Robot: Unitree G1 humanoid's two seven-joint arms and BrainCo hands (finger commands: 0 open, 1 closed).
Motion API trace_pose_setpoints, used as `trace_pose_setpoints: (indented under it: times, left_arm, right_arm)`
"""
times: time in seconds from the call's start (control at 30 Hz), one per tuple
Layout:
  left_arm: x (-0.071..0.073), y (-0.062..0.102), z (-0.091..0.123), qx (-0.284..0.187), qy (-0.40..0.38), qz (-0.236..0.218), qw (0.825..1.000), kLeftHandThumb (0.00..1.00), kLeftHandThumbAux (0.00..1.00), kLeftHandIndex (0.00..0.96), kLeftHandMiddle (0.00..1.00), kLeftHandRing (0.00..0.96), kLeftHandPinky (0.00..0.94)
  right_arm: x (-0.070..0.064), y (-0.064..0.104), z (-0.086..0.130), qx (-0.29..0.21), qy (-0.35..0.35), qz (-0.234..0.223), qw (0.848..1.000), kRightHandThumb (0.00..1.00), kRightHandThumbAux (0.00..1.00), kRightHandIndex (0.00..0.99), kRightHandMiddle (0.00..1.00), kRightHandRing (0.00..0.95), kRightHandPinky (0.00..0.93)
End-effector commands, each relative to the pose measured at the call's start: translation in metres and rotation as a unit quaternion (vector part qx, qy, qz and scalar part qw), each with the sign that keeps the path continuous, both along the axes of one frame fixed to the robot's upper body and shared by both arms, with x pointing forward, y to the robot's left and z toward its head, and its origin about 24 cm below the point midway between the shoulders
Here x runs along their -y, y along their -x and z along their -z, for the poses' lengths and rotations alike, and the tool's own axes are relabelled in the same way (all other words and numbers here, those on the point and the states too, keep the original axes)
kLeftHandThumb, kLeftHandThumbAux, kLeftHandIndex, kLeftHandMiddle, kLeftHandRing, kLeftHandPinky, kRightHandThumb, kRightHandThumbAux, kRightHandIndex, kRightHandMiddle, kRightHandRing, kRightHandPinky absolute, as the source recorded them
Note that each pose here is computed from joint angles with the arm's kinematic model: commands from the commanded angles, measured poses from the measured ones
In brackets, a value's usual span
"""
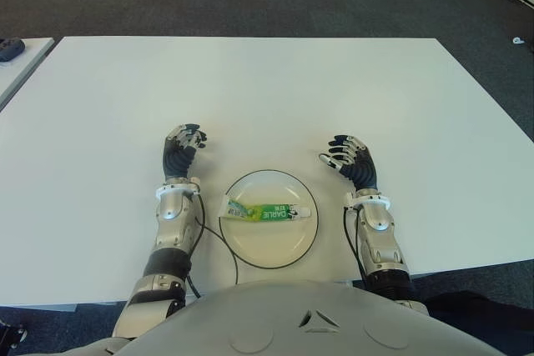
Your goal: Put the toothpaste on the table into the plate.
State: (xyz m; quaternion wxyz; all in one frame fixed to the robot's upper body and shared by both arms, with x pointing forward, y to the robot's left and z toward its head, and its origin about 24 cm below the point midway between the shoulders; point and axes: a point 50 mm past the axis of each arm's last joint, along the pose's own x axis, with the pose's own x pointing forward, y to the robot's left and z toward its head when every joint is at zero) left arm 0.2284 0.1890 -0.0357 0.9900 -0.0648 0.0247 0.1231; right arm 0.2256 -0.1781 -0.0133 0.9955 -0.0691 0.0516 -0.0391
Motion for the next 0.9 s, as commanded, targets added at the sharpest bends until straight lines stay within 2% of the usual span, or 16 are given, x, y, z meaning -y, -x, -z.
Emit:
trace_pose_setpoints:
  times: [0.03,0.33,0.9]
  left_arm:
    - [0.0003,0.0007,0.0031,-0.012,0.003,0.002,1.000,0.692,0.719,0.426,0.546,0.525,0.506]
    - [0.0014,0.0028,0.0017,0.008,-0.005,0.009,1.000,0.695,0.718,0.428,0.547,0.529,0.500]
    - [0.0034,0.0084,0.0028,0.012,-0.029,0.013,0.999,0.696,0.720,0.427,0.531,0.526,0.502]
  right_arm:
    - [-0.0021,-0.0030,-0.0001,-0.006,-0.002,-0.001,1.000,0.002,0.898,0.334,0.381,0.378,0.380]
    - [-0.0017,-0.0040,-0.0016,-0.001,-0.010,-0.003,1.000,0.042,0.937,0.351,0.365,0.359,0.372]
    - [0.0007,-0.0038,-0.0041,0.007,-0.017,-0.013,1.000,0.058,0.976,0.367,0.363,0.362,0.388]
